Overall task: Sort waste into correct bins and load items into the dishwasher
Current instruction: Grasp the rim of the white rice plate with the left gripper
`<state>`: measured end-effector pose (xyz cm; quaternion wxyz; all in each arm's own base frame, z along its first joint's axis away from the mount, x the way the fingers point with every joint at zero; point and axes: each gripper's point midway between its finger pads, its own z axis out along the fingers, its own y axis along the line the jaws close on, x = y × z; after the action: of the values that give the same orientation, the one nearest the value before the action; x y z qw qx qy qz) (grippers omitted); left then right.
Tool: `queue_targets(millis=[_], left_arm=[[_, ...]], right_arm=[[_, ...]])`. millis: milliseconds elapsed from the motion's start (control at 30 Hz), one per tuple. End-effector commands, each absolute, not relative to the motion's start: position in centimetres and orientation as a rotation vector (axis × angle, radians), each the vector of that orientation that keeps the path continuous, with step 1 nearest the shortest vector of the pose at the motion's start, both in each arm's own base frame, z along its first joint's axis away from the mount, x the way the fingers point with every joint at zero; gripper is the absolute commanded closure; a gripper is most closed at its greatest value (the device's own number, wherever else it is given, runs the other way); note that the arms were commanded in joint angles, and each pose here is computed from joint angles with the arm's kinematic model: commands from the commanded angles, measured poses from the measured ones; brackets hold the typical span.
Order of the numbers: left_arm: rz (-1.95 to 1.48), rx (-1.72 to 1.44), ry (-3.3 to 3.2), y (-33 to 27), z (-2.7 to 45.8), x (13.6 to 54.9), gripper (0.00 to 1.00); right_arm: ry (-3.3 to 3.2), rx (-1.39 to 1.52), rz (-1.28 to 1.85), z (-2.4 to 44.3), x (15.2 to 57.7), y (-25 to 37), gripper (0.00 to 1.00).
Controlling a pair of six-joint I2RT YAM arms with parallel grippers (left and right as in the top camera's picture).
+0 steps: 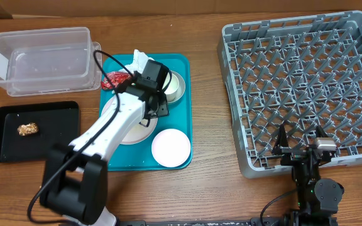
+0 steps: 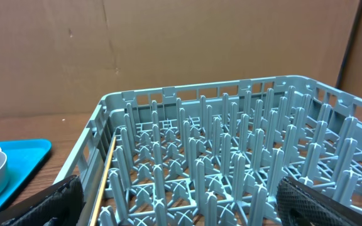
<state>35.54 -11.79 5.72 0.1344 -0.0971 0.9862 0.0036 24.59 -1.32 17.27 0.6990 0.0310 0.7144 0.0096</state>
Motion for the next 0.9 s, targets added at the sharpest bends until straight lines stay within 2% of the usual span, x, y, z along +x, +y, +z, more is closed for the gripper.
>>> queue_targets(millis=[0,333,867], left_arm=[[0.005,-0.314,2.916,-12.1,3.8,34.8,0.35],[0.058,-0.275,2.984,-12.5,1.2,34.0,0.37],[0.171,-0.164,2.962,-13.1,1.0,33.3,0.37]], right_arm=[[1.589,0.076,0.013,17.1,24.6,-1.5,0.0],[1.589,0.076,0.013,17.1,24.6,-1.5,0.0],[1.589,0.076,0.013,17.1,24.6,-1.5,0.0]])
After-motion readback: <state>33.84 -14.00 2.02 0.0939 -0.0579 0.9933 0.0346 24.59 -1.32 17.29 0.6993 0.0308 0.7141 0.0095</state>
